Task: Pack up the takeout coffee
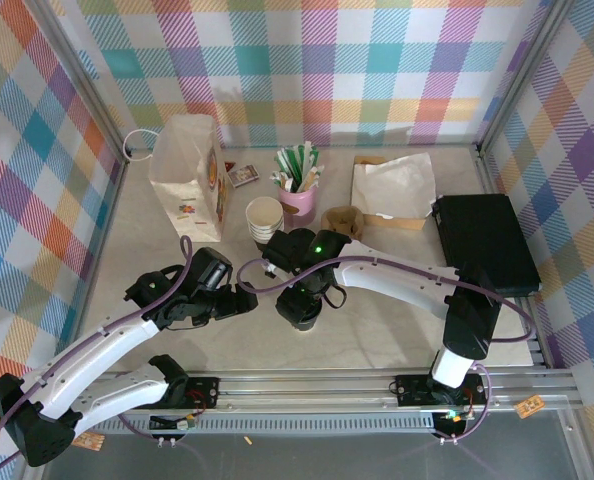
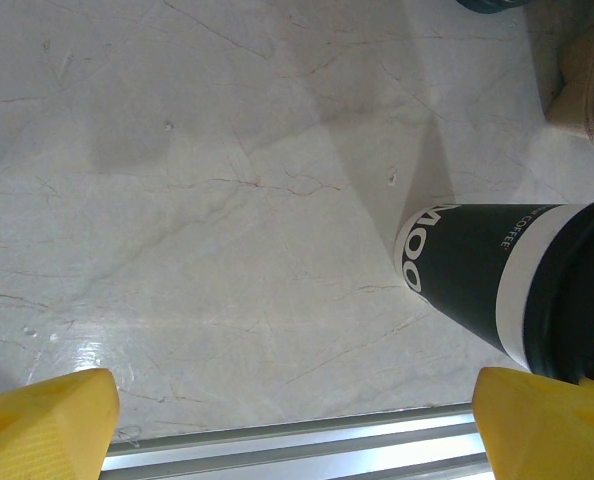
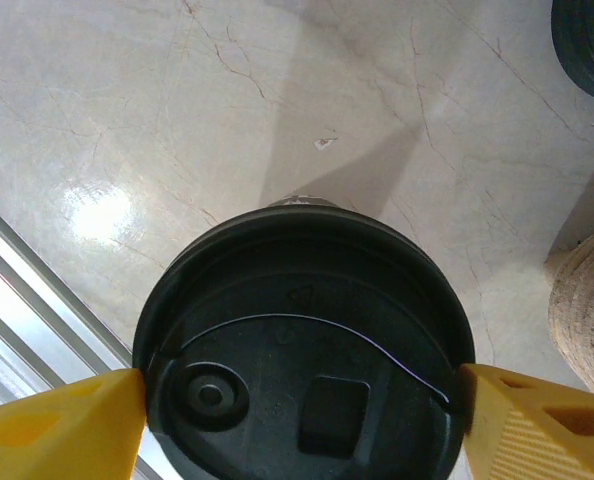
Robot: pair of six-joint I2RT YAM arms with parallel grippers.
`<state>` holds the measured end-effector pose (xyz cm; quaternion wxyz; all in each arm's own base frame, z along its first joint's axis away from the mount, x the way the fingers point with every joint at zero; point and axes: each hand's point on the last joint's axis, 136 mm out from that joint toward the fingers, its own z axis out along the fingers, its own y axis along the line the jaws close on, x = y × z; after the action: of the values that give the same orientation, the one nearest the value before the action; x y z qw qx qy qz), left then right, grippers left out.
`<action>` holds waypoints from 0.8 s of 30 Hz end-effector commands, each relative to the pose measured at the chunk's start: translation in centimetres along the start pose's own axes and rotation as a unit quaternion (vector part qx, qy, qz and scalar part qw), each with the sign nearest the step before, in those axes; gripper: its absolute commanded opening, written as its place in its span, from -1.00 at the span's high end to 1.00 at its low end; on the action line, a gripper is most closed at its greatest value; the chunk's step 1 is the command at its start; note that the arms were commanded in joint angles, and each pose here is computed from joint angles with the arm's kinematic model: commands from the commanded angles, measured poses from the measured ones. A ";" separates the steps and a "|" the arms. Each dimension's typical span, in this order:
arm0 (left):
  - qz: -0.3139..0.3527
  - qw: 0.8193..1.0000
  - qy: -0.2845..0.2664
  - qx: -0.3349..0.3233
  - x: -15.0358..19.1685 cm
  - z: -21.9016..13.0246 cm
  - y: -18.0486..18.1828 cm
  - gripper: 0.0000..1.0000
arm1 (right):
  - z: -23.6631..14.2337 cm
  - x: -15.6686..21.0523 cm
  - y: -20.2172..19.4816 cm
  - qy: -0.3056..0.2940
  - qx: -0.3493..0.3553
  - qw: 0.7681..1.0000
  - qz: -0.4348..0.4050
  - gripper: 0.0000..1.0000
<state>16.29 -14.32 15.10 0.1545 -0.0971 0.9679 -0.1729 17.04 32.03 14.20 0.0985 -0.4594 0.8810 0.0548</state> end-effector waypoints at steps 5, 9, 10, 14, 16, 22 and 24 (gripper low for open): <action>0.000 1.000 -0.004 -0.007 -0.2 -0.5 0.4 -0.82 | 0.6 0.6 -0.1 0.011 0.001 1.000 0.009 -0.68; 0.000 1.000 -0.004 -0.007 -0.2 -0.5 0.4 -0.82 | 0.4 0.4 -0.1 0.007 0.000 1.000 0.008 -0.73; 0.000 1.000 -0.005 -0.006 -0.2 -0.6 0.4 -0.82 | 0.1 0.2 -0.1 0.003 0.000 1.000 0.009 -0.76; 0.001 1.000 -0.015 -0.006 -0.7 -0.9 0.2 -0.82 | -1.1 -0.5 -0.1 -0.013 -0.002 1.000 0.011 -0.88; 0.006 1.000 -0.022 -0.003 -1.1 -1.2 0.0 -0.82 | -1.8 -0.8 -0.1 -0.021 -0.001 1.000 0.012 -0.93; 0.024 0.998 -0.049 0.034 -2.5 -1.9 -2.1 -0.69 | -4.8 -1.6 -1.0 -0.049 -0.003 0.998 0.046 -0.94; 0.031 0.997 -0.055 0.052 -2.9 -1.9 -3.0 -0.60 | -5.9 -1.6 -1.6 -0.063 -0.010 0.995 0.076 -0.88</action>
<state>17.57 -14.91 16.93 0.1896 -0.0817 0.9604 -0.1873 18.15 32.56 17.12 0.1259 -0.4320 0.8897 0.0769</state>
